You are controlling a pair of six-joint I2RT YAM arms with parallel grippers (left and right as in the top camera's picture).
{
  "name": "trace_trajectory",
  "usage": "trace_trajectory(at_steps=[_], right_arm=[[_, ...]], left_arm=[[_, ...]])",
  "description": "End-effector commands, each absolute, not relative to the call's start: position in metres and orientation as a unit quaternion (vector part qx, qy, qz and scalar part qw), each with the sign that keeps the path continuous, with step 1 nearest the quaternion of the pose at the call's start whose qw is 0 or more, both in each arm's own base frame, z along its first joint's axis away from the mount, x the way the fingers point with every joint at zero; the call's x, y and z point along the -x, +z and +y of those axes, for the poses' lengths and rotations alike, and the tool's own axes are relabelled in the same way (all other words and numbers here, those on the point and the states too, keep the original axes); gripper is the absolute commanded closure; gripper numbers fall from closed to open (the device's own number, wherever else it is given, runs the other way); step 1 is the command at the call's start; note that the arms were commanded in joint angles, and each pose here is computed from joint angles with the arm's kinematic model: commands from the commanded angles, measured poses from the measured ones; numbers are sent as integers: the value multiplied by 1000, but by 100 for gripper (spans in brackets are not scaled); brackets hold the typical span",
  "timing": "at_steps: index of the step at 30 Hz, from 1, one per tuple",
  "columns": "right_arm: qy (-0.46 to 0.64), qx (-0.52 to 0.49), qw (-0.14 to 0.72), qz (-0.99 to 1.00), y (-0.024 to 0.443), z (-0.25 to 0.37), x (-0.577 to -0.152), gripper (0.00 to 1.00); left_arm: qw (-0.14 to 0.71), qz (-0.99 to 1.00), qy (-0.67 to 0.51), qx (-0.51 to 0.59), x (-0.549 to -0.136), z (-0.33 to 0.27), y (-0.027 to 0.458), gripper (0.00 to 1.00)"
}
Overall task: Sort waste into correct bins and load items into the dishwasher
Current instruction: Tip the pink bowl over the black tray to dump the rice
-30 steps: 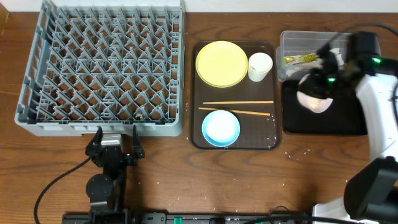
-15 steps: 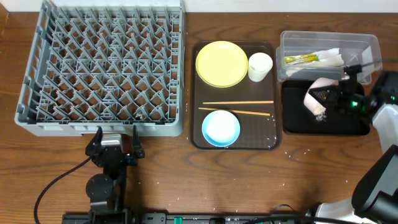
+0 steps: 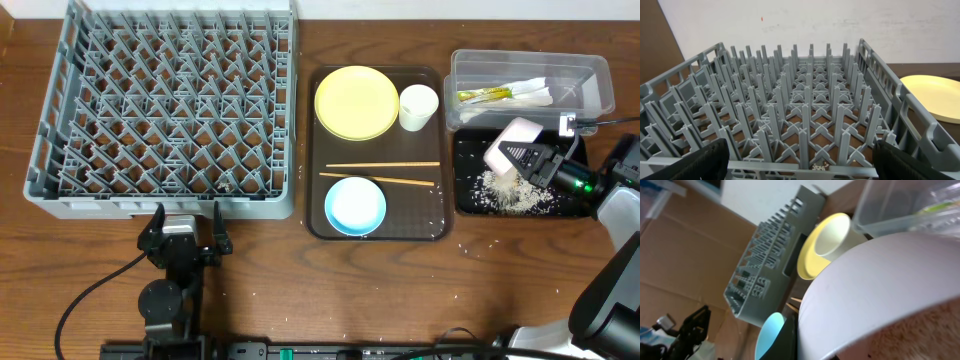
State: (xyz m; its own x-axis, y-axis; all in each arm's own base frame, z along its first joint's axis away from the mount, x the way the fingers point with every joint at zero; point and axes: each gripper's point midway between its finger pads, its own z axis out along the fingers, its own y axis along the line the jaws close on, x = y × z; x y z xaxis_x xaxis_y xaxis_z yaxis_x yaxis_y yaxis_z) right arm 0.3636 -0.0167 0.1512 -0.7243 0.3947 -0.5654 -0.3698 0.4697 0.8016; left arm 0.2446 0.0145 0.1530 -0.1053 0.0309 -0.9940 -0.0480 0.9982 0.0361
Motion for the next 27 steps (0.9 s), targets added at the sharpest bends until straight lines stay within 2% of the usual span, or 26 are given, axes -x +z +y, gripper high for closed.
trace_trajectory(at_steps=[1,5,27], right_arm=[[546,29,395,738,170,-12,-357,99],[565,63,420,708,185,-12,-352,99],[560,-5,412,719,174,-38,-348,99]], left_arm=[[653,757,22,-3,-244,10,138,7],[653,757,22,-3,-244,10,138,7],[653,757,22,-3,-244,10,138,7]])
